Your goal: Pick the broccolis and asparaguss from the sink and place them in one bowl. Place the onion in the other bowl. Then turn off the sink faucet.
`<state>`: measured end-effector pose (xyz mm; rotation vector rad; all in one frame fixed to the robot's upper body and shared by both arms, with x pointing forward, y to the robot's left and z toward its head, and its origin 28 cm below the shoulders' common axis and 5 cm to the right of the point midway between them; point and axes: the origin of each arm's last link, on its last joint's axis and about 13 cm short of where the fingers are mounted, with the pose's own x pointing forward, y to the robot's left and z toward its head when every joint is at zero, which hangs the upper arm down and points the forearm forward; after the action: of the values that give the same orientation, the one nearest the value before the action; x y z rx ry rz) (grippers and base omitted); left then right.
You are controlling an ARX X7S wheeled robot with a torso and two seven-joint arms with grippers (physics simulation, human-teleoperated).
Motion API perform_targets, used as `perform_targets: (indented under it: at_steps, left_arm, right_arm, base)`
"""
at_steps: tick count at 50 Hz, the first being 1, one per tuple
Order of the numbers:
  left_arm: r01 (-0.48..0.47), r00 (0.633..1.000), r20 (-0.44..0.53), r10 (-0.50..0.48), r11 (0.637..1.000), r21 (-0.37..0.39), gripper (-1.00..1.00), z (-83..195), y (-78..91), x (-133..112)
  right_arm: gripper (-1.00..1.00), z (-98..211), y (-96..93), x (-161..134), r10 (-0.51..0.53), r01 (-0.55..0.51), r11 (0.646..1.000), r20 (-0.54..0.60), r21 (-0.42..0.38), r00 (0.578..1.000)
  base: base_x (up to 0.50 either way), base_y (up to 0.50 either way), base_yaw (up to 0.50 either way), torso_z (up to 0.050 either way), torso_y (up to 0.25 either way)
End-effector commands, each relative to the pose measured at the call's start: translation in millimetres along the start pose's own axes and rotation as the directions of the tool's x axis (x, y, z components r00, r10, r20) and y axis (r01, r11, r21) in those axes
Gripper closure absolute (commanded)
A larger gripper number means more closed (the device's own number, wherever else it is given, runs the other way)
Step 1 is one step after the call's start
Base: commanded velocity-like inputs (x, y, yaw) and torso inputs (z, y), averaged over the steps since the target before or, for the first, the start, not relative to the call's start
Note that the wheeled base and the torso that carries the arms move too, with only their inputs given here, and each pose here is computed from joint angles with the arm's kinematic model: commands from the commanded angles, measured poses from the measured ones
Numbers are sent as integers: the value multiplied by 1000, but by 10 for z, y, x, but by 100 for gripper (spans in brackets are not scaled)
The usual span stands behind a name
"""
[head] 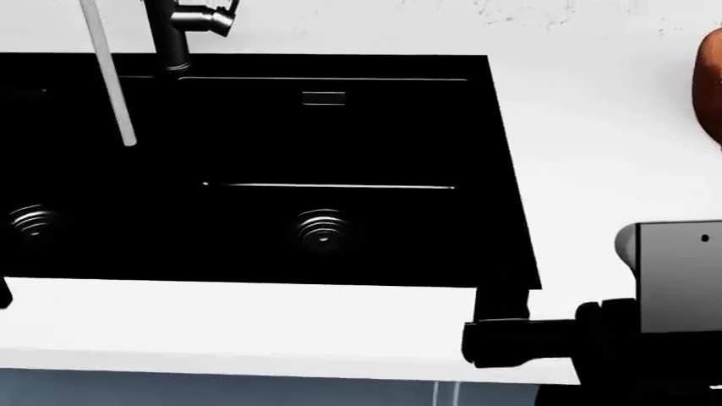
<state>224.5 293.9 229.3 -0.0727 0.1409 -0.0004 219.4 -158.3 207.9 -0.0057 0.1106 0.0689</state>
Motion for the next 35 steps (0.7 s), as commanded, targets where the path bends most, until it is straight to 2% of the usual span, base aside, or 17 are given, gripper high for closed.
perform_targets:
  at_steps: [1, 19, 35]
  left_arm:
    - [-1, 1000, -14, 1, 1000, -6, -100, -30, 1, -6]
    - [-3, 1000, -17, 2, 1000, -9, -100, -17, 0, -9]
    - [-3, 1000, -14, 2, 1000, -22, -100, -28, -20, -3]
  right_arm:
    - [-100, 4, -5, -30, 1, -1, 1000, 0, 2, 1000]
    - [-100, 3, -6, -47, 8, -9, 1000, 14, 17, 1000]
    - [-100, 26, -13, -47, -3, 3, 1000, 8, 11, 1000]
  base:
    - [203, 500, 0, 0, 0]
    - [259, 493, 0, 0, 0]
    - [499, 140, 0, 0, 1]
